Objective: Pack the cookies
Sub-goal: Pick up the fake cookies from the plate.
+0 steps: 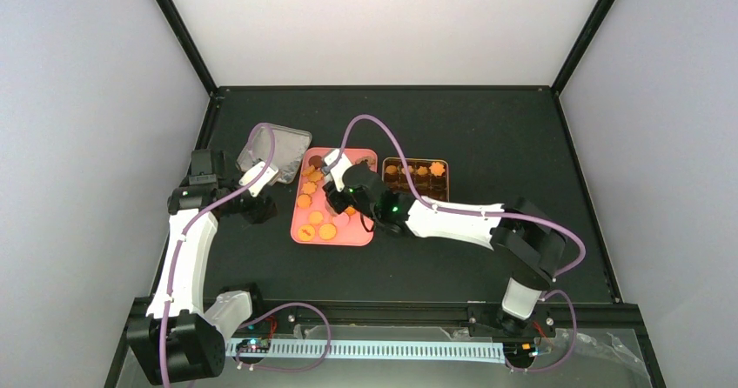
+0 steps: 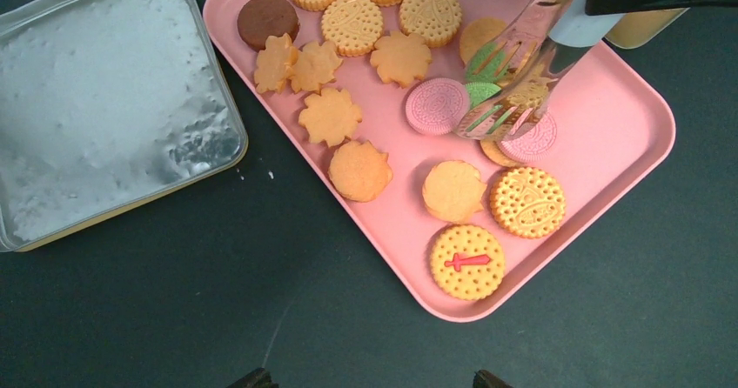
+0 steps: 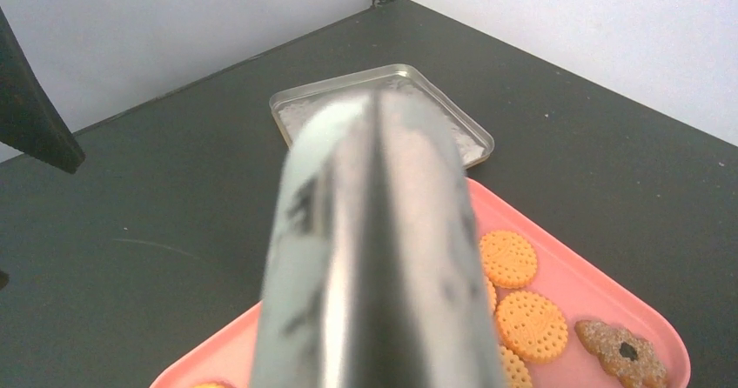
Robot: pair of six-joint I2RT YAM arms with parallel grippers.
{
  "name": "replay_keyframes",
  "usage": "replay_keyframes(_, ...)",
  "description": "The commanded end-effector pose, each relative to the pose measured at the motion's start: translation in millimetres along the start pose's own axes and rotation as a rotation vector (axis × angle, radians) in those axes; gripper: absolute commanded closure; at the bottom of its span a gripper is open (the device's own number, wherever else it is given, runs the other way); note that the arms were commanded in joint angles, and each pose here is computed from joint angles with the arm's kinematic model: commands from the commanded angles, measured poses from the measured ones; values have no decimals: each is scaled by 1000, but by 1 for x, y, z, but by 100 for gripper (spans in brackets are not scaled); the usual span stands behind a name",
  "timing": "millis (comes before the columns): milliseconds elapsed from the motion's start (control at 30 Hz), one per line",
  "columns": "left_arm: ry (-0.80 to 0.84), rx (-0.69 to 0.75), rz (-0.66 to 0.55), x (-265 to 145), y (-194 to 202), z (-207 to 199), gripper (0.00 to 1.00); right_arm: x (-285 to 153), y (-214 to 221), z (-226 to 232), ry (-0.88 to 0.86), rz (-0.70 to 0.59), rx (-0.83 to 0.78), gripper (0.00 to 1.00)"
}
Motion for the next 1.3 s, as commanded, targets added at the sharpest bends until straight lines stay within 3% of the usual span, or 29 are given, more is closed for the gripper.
replay_keyframes(0, -18, 25, -22, -10, -9, 2, 40, 11, 5, -1, 15, 12, -15, 67)
replay_keyframes(233, -16, 25, -27, -13, -11, 1, 40, 15, 4, -2, 39, 18, -46, 73)
replay_keyframes(567, -13, 28, -33, -17, -14, -1, 40, 0, -24, -12, 87, -49, -42, 99)
replay_keyframes(933, 2, 20, -38, -15, -13, -2, 40, -21, -37, -47, 116, -106, 72, 99)
replay_keyframes(1267, 5, 16, -33, -13, -10, -2, 40, -19, -18, -64, 104, -69, 134, 99)
Point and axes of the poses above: each gripper's point midway between its finger pads, its own x axis out along the fingers, its own z axis along the line the jaws close on, y = z × x, the point moved 7 cm from there along -x, back along the fingers, and after that the axes turned 7 degrees about -x, right-handed, at the moved point
